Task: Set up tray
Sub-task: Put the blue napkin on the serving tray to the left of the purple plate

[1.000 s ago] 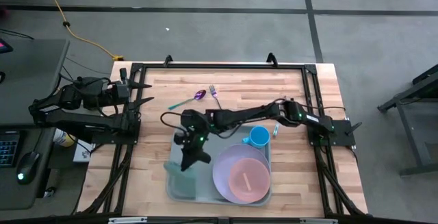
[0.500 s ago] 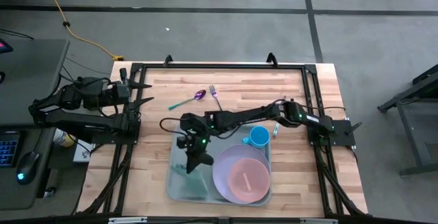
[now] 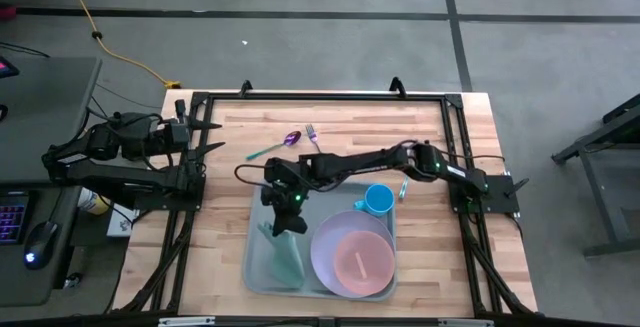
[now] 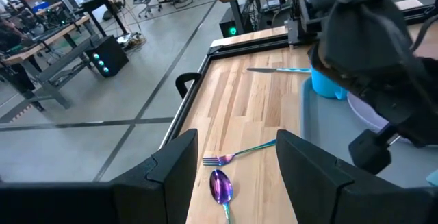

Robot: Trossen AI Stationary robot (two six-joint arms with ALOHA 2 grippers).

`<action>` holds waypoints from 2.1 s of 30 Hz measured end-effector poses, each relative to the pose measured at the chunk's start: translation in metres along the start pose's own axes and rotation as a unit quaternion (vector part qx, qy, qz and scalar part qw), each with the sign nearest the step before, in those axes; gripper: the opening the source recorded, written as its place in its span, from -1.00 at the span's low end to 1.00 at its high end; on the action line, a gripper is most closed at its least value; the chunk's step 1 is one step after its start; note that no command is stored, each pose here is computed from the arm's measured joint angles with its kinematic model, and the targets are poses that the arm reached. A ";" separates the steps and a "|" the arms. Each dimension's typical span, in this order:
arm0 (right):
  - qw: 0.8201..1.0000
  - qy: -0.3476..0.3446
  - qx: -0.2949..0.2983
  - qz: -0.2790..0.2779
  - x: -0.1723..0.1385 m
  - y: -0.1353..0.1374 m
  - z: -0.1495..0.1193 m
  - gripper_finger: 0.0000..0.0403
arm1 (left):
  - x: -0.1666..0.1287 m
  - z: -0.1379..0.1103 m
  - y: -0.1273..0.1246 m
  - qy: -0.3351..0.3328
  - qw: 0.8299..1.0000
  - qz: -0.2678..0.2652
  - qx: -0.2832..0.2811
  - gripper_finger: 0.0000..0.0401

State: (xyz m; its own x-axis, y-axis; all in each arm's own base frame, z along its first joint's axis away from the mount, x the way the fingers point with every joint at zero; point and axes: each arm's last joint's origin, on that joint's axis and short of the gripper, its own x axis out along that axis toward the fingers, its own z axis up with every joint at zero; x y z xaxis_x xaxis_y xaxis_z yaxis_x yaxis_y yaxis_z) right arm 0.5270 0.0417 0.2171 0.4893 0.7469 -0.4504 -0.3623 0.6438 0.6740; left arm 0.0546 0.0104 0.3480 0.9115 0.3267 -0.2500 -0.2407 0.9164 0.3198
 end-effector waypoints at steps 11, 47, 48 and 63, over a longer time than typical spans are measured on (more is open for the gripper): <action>0.998 0.009 0.023 -0.050 -0.022 -0.021 -0.002 -1.00 | 0.000 -0.001 0.000 0.003 1.000 -0.001 0.001 0.13; 0.998 0.013 -0.039 -0.051 -0.065 -0.018 0.006 -0.99 | 0.002 -0.002 -0.001 0.018 1.000 -0.005 0.004 0.13; 0.998 0.017 -0.034 -0.058 -0.067 -0.019 0.005 -0.98 | 0.002 -0.002 -0.001 0.018 1.000 -0.005 0.004 0.13; 0.995 0.019 0.016 -0.099 -0.101 -0.037 0.003 -0.20 | 0.002 -0.002 -0.001 0.017 1.000 -0.007 0.004 0.13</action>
State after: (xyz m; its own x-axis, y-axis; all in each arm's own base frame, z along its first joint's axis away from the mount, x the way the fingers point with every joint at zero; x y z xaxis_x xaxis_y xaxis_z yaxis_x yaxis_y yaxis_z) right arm 0.4933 -0.0582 0.2389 0.5174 0.6120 -0.5981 -0.2365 0.7740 0.5873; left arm 0.0563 0.0103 0.3449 0.9028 0.3214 -0.2858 -0.2248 0.9192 0.3234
